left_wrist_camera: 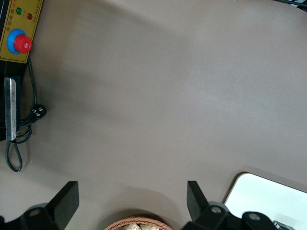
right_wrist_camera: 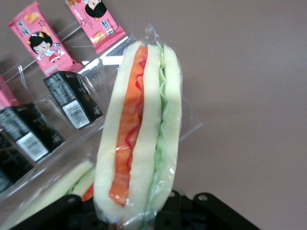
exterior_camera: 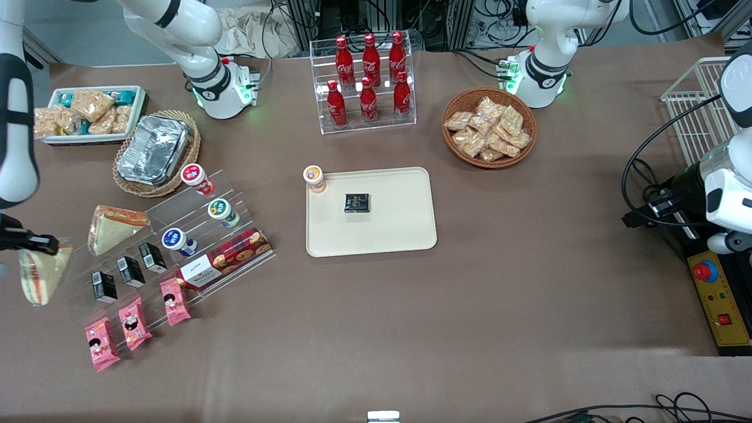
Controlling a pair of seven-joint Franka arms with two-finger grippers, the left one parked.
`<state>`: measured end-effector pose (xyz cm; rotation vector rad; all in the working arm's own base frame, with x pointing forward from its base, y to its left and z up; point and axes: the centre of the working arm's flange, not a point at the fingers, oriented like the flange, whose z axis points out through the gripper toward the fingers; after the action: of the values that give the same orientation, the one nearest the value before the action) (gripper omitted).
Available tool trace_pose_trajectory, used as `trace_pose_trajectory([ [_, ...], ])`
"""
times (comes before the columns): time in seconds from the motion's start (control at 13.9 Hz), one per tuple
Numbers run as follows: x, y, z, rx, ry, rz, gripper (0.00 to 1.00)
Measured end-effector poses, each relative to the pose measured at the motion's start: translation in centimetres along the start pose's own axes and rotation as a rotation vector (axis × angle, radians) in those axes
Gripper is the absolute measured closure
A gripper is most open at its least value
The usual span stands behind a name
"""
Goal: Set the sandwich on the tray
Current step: 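Lift the wrapped sandwich out of the acrylic rack with the right gripper, then carry the sandwich over to the cream tray with the right gripper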
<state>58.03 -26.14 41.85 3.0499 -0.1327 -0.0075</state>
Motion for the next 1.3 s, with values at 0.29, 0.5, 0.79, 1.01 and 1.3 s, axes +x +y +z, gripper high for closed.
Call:
trace_pose_trajectory([
  [0.29,1.0,-2.7,-7.5,-0.021,0.007,-0.176,0.81],
  [0.5,2.0,-8.0,-9.2,-0.014,0.0,-0.347,0.81],
  [0.79,2.9,-17.2,-10.5,-0.011,0.007,-0.584,0.81],
  [1.01,2.4,-25.3,-12.0,-0.013,0.025,-0.727,0.81],
  [1.3,0.2,-36.6,-13.4,-0.016,0.047,-0.908,0.81],
])
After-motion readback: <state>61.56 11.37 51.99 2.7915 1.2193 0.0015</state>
